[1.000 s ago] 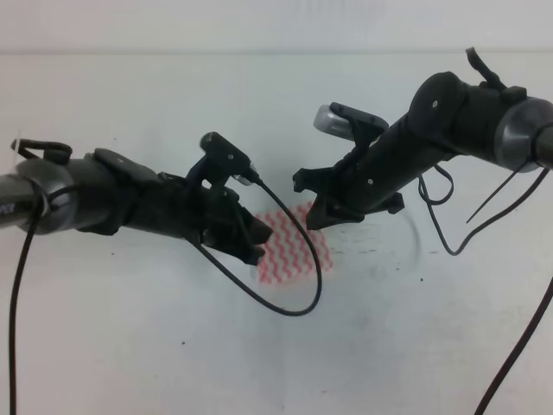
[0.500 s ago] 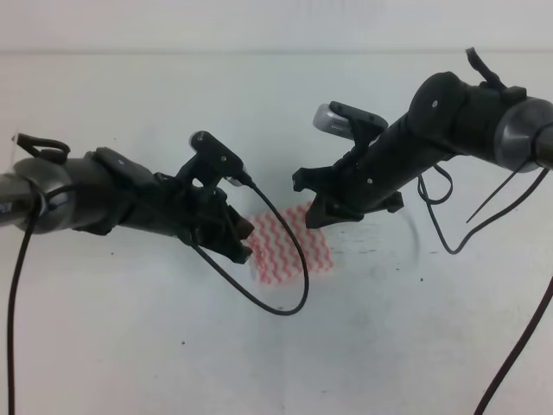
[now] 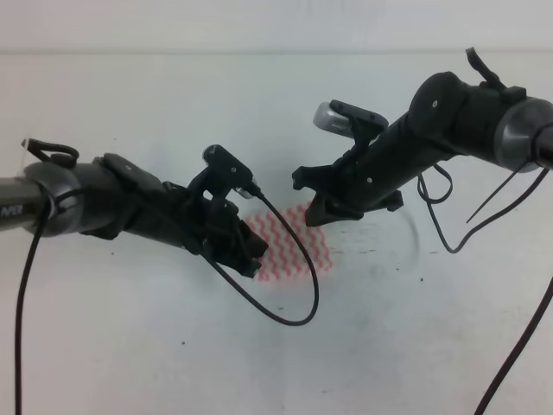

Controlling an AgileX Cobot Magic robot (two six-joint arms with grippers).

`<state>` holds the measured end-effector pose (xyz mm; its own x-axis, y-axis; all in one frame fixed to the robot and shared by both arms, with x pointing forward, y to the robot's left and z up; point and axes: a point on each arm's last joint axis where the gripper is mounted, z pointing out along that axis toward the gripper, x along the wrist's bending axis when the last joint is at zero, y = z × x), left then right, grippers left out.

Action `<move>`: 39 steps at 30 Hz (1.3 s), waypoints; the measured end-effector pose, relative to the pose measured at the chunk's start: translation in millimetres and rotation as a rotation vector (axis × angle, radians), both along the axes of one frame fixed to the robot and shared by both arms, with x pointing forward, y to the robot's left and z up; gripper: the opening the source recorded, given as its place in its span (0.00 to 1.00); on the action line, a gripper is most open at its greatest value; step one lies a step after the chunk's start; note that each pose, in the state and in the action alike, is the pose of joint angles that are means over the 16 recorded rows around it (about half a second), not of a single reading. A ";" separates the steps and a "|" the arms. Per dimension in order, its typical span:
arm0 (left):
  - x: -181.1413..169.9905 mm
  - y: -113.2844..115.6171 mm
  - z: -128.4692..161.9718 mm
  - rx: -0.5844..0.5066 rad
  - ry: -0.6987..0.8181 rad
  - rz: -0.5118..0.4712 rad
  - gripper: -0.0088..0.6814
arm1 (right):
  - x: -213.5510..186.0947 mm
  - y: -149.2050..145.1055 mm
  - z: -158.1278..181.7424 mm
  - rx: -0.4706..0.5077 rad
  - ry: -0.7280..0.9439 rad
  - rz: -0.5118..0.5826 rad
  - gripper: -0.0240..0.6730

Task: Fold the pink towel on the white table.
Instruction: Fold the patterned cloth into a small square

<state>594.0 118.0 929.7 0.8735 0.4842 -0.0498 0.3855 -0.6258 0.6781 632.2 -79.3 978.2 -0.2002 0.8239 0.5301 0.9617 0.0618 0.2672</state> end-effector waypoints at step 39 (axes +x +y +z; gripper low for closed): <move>5.9 -7.1 30.7 -0.047 -0.056 -0.037 0.01 | -10.0 -0.9 -21.5 -0.077 0.173 0.113 0.03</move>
